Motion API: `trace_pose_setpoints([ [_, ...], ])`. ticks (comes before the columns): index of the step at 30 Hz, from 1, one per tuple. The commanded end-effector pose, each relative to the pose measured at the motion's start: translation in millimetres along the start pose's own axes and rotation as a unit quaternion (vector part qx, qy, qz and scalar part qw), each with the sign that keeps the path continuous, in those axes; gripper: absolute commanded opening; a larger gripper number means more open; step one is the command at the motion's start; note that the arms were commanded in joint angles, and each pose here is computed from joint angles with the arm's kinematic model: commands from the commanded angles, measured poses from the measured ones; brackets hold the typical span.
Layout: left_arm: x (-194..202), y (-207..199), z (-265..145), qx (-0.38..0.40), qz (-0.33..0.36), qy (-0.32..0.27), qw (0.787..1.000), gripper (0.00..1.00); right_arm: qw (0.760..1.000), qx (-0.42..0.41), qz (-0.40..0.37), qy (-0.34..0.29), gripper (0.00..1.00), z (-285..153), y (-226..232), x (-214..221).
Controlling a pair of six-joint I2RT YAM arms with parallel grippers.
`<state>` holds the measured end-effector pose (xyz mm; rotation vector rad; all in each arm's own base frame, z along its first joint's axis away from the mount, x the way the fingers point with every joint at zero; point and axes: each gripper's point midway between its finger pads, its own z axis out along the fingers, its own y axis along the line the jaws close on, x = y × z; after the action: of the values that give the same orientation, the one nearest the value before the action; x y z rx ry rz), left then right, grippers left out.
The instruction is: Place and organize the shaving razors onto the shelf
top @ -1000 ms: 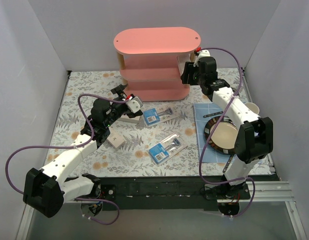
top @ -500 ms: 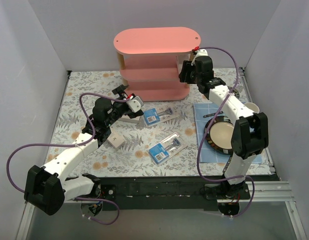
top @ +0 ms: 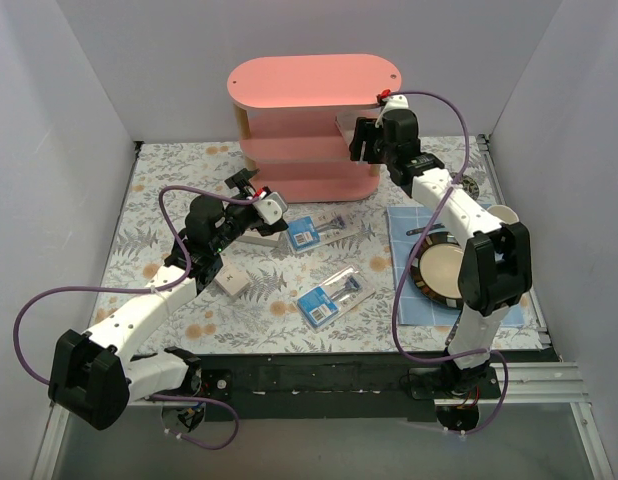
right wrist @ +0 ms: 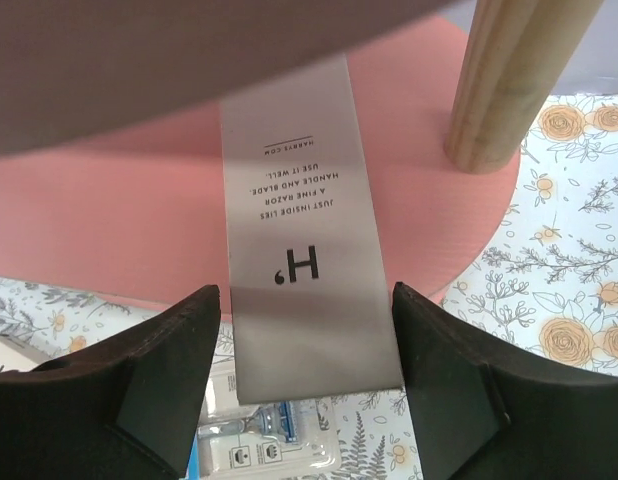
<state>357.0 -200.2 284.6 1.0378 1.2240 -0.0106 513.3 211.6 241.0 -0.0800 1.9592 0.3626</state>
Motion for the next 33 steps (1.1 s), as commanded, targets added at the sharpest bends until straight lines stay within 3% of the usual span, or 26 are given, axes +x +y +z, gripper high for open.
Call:
trace_pose_setpoints([
  [1,-22,9,1,-0.01,0.002,-0.032,0.999,0.98,0.998,-0.036,0.007,-0.06,0.78,-29,17,-45],
  [8,-22,9,0,-0.013,0.0,-0.033,0.999,0.98,0.997,-0.051,0.004,-0.065,0.78,-66,16,-52],
  [11,-20,7,-2,-0.012,-0.002,-0.033,0.999,0.98,0.997,-0.047,0.003,-0.061,0.73,-73,5,-46],
  [13,-20,6,-2,-0.011,-0.003,-0.033,0.999,0.98,0.998,-0.04,-0.002,-0.052,0.58,-72,-6,-38],
  [17,-19,3,-2,-0.007,-0.005,-0.034,0.999,0.97,0.997,-0.056,-0.044,-0.031,0.02,-66,-12,-19],
  [23,-18,3,-3,-0.008,-0.006,-0.034,0.999,0.9,0.993,-0.074,-0.086,-0.011,0.01,-55,-15,4],
  [33,-9,-2,-10,-0.007,-0.006,-0.016,1.0,0.93,0.992,-0.104,-0.067,-0.016,0.01,-40,-4,2],
])
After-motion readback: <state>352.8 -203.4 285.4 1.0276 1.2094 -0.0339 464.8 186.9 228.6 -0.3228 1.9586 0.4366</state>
